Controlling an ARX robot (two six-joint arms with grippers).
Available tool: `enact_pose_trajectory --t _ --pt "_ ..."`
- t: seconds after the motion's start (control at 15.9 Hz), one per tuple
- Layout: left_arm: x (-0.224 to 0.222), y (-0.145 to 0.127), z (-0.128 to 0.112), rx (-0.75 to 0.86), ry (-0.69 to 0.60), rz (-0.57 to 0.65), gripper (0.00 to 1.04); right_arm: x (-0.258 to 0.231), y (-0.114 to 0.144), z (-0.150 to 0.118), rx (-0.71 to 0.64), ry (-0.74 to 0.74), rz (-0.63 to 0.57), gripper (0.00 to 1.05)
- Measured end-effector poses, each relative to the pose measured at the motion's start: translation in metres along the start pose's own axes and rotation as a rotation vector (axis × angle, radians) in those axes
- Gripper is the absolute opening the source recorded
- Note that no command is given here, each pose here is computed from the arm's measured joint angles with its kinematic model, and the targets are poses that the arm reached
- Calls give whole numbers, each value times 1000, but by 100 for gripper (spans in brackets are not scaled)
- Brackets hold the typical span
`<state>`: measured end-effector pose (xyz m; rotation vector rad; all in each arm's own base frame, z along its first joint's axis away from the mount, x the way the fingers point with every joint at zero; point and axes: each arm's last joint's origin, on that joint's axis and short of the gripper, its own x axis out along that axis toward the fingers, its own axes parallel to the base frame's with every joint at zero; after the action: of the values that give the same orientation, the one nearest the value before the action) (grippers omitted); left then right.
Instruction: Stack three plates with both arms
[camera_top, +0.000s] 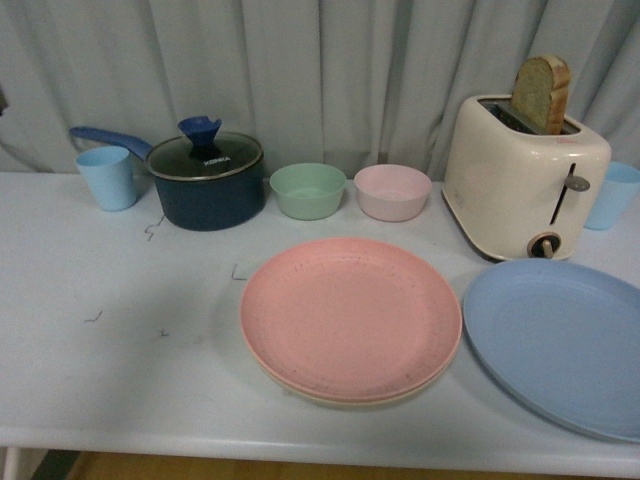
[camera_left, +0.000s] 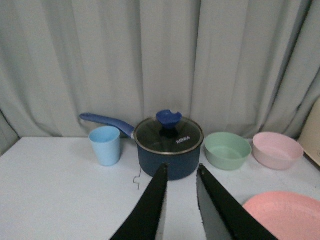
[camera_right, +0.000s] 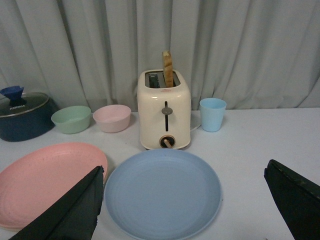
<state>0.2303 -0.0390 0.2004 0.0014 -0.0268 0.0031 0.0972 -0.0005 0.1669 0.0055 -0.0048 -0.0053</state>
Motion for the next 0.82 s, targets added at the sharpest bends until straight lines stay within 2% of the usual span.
enact_pose_trajectory --t 0.06,0.13,0.5,0.57,0.69,0.82 --pt "-11 5 -10 6 30 -9 9 0 0 0 0 0 0 98" --pt "-22 11 -18 8 59 -2 2 0 0 0 0 0 0 98" --pt "-66 32 -25 2 43 -2 2 0 0 0 0 0 0 98" --pt "-71 39 -28 1 -2 1 2 0 0 0 0 0 0 98" --pt "-82 39 -41 0 70 -8 2 0 0 0 0 0 0 98" --pt "-89 39 -34 0 34 -3 2 0 0 0 0 0 0 98"
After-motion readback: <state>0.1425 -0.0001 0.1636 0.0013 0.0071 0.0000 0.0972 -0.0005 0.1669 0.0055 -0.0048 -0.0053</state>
